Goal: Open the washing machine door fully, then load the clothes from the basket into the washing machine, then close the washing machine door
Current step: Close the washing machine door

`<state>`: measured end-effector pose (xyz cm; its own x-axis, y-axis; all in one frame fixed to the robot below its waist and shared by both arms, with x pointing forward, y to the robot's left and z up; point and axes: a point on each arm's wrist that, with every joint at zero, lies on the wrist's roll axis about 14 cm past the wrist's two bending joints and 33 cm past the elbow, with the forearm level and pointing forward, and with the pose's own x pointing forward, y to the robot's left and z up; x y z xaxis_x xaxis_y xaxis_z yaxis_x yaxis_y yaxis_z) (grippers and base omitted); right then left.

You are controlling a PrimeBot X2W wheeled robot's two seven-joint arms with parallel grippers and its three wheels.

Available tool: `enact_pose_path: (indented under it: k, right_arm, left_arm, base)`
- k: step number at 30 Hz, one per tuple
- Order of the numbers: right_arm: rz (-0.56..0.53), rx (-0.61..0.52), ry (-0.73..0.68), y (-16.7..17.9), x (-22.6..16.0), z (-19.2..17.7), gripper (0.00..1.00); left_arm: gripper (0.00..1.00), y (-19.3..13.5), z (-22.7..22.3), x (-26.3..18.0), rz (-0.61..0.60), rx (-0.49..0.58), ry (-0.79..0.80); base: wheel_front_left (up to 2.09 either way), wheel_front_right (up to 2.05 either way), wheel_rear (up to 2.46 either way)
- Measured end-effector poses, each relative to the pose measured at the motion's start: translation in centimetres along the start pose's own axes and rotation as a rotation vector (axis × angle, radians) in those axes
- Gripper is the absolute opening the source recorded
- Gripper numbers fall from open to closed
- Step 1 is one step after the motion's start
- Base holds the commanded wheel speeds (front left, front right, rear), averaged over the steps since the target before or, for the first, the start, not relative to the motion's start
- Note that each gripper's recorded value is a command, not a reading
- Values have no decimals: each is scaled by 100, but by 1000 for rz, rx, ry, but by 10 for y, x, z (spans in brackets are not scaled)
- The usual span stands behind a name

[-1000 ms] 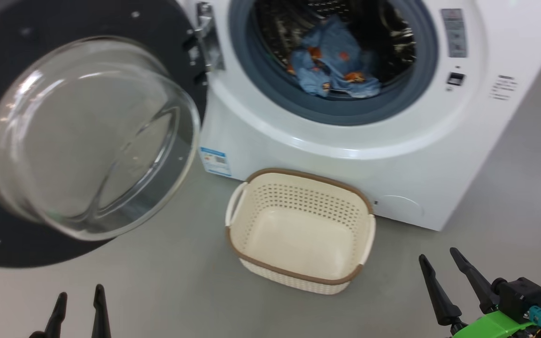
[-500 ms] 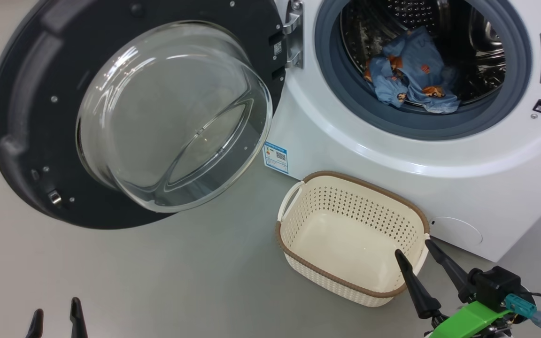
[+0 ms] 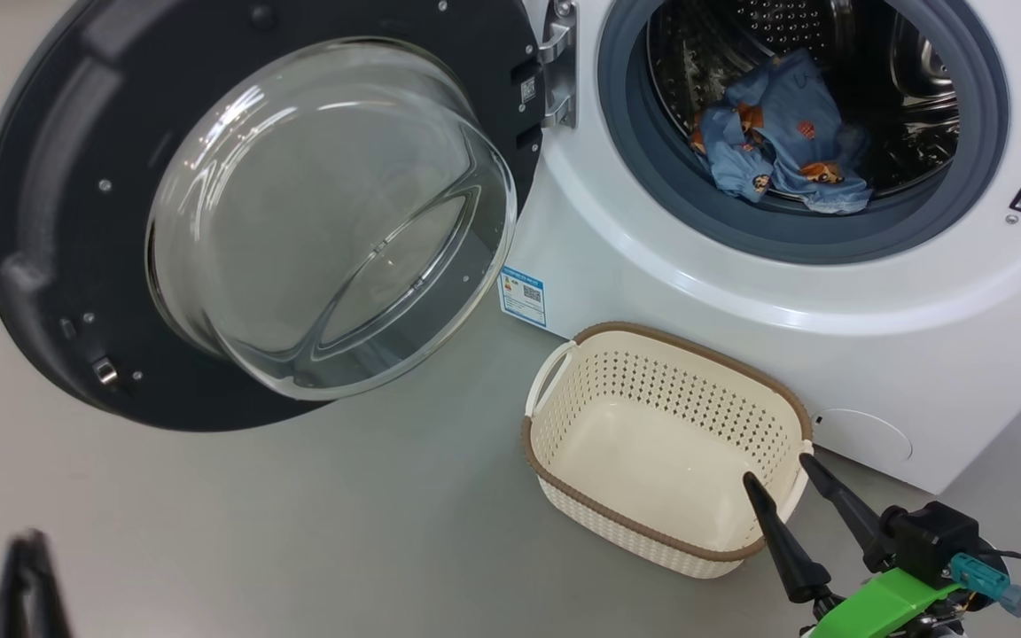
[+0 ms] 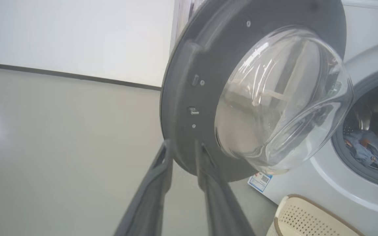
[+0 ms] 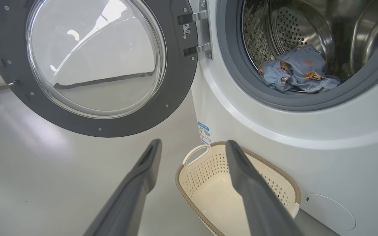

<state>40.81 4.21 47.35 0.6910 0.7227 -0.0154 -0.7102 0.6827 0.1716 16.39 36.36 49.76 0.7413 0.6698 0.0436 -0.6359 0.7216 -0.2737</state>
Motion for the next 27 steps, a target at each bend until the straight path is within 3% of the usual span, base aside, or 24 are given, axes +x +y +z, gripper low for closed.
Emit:
enact_pose_path:
  k: [10,16,21,27]
  right_arm:
    - [-57,19,-17,-16,-4,2,100]
    - [-82,33,-8,-24,-10,-5,100]
    - [-104,43,7,-34,-14,-13,100]
    - [-120,50,15,-44,-14,-18,100]
  left_arm:
    - [0,-16,139,61,-121,30,-398]
    - [0,6,202,105,-105,-121,-522]
    - [0,19,214,145,-77,-278,-498]
    - [0,13,177,190,-81,-435,-207]
  base:
    - [0,0,0]
    - [0,0,0]
    - [0,0,0]
    - [0,0,0]
